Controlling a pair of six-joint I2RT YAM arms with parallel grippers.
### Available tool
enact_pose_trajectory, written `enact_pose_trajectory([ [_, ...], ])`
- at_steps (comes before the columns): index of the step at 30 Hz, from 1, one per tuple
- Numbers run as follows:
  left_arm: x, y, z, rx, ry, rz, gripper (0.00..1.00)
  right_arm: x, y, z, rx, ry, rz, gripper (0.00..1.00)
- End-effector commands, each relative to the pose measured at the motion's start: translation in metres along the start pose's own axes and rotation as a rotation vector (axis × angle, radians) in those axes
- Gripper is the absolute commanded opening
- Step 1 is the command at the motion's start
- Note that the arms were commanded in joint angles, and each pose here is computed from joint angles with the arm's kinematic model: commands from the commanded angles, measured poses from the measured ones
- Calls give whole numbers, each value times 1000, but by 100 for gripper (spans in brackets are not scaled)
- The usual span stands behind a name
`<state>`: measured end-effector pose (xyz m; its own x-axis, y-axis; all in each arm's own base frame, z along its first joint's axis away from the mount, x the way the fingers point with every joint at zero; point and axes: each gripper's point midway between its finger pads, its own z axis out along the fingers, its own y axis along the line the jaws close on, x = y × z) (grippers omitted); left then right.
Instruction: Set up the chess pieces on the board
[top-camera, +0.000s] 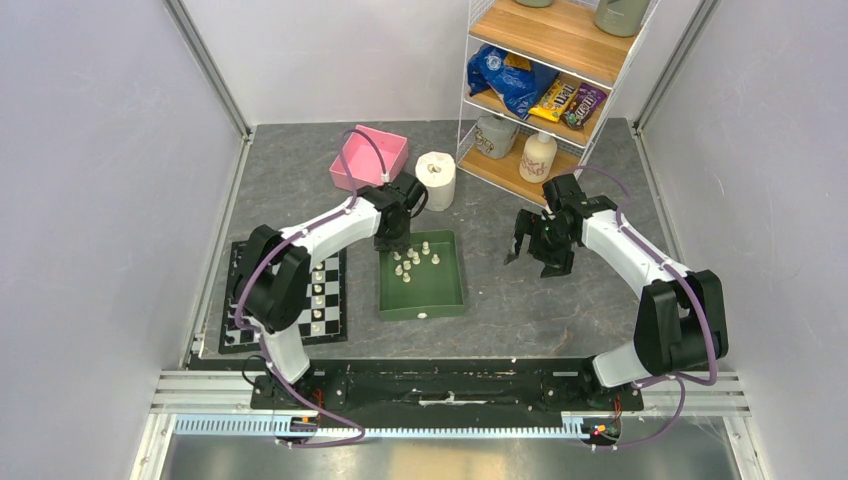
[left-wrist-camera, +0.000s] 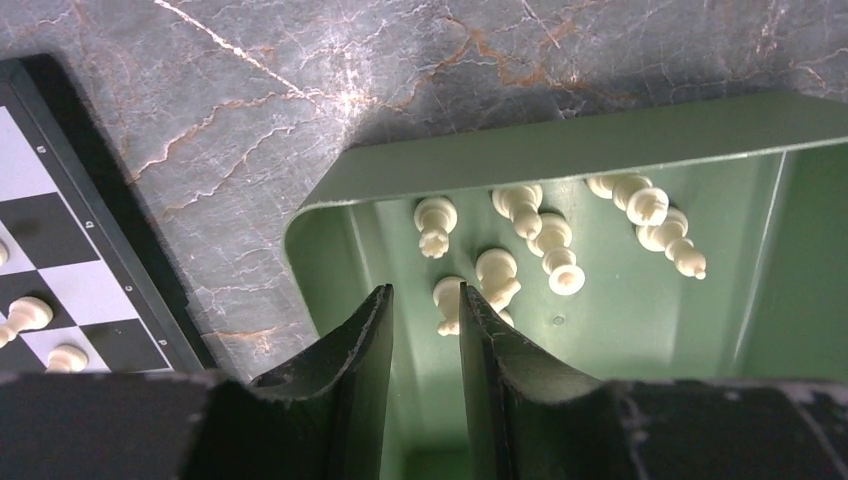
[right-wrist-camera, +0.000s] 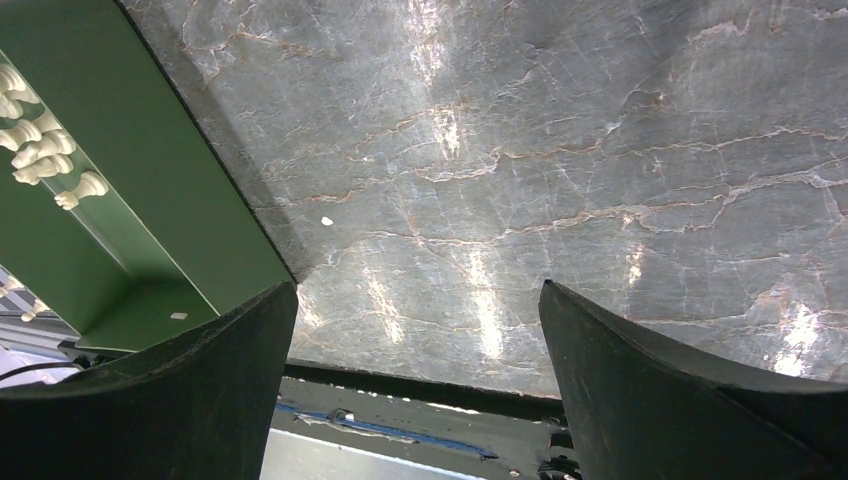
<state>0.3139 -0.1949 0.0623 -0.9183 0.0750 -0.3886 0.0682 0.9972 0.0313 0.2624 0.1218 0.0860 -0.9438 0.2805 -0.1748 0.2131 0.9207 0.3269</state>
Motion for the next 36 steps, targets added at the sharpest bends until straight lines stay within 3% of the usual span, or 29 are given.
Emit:
enact_pose_trajectory([
  [1, -18, -8, 6, -1, -38, -42, 38, -1, -1, -7, -4, -24, -4, 99],
  [36, -15, -3, 31, -16, -32, -97, 33, 0, -2, -10, 0, -30, -9, 99],
])
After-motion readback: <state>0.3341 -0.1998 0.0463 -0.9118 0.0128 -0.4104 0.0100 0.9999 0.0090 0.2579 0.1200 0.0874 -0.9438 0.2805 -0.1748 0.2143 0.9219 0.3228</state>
